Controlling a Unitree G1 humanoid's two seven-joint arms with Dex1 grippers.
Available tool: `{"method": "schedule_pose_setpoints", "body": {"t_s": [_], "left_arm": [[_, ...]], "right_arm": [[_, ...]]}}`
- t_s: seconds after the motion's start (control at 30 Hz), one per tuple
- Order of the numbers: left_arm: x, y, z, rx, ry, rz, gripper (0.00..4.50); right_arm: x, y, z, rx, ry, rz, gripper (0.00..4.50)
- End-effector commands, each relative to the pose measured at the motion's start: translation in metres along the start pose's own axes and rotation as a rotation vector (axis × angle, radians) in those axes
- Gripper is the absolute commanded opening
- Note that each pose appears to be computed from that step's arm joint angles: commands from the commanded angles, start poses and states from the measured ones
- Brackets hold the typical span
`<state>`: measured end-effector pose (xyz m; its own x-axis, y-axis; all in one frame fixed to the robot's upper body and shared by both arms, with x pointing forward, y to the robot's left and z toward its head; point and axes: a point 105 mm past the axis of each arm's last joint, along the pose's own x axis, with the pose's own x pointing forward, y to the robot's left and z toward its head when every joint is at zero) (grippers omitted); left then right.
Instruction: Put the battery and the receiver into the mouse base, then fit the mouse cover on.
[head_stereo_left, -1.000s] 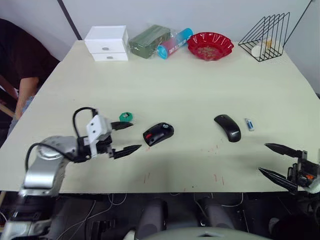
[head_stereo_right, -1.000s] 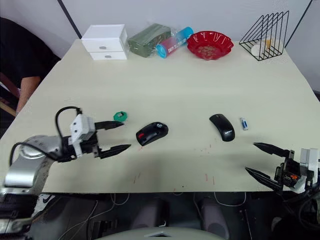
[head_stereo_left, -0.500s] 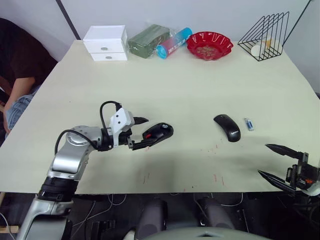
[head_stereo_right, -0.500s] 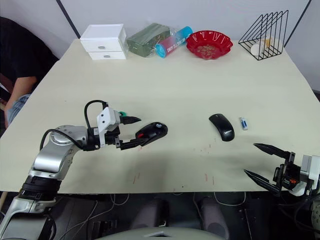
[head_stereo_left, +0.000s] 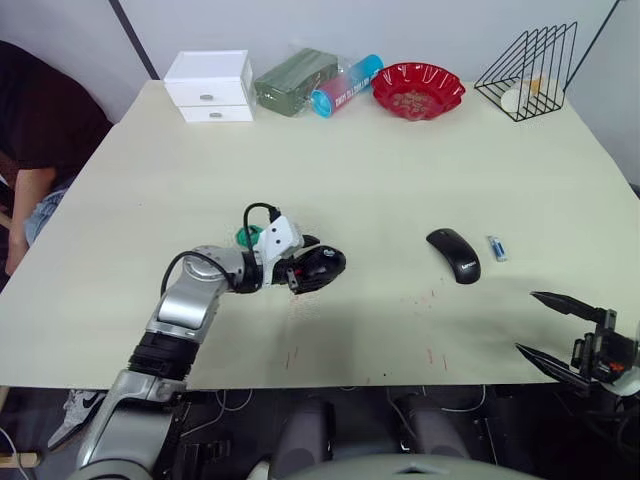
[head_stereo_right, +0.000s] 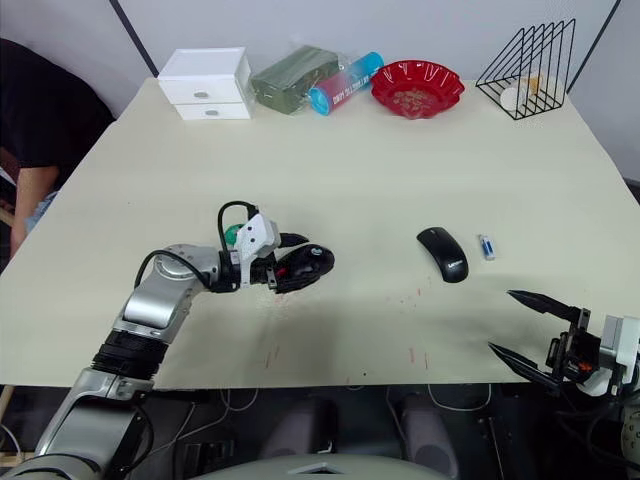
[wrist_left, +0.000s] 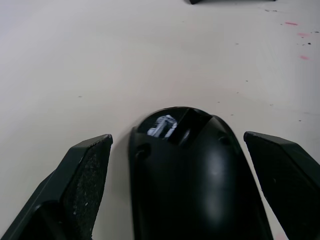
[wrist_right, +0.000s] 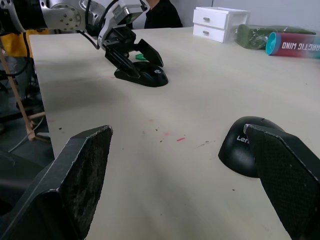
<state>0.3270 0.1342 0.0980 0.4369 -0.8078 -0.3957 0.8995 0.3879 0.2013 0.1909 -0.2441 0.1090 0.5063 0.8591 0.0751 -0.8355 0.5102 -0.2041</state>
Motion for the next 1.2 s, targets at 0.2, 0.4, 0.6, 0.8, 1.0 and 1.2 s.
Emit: {"method": "schedule_pose_setpoints", "body": {"t_s": [0.2, 0.4, 0.6, 0.8, 1.0, 1.2], "left_arm": [[-0.004, 0.003, -0.001, 0.019, 0.022, 0.048, 4.50], [-0.003, 0.000, -0.005, -0.011, 0.034, 0.068, 4.50], [0.001, -0.001, -0.007, -0.020, 0.047, 0.081, 4.50], [-0.001, 0.000, -0.012, -0.031, 0.059, 0.091, 4.50], [-0.001, -0.007, -0.021, -0.040, 0.073, 0.074, 2.93], [-0.005, -0.010, -0.024, -0.014, 0.077, 0.068, 2.93]], "right_arm": [[-0.006, 0.001, 0.006, -0.036, -0.005, -0.015, 4.44], [-0.005, 0.000, 0.004, -0.031, -0.007, -0.020, 4.44], [-0.003, -0.001, 0.004, -0.034, -0.010, -0.021, 4.44], [-0.002, -0.001, 0.003, -0.033, -0.011, -0.022, 4.44], [-0.002, -0.001, 0.003, -0.033, -0.012, -0.022, 4.50], [0.001, 0.000, 0.005, -0.034, -0.019, -0.013, 4.50]]}}
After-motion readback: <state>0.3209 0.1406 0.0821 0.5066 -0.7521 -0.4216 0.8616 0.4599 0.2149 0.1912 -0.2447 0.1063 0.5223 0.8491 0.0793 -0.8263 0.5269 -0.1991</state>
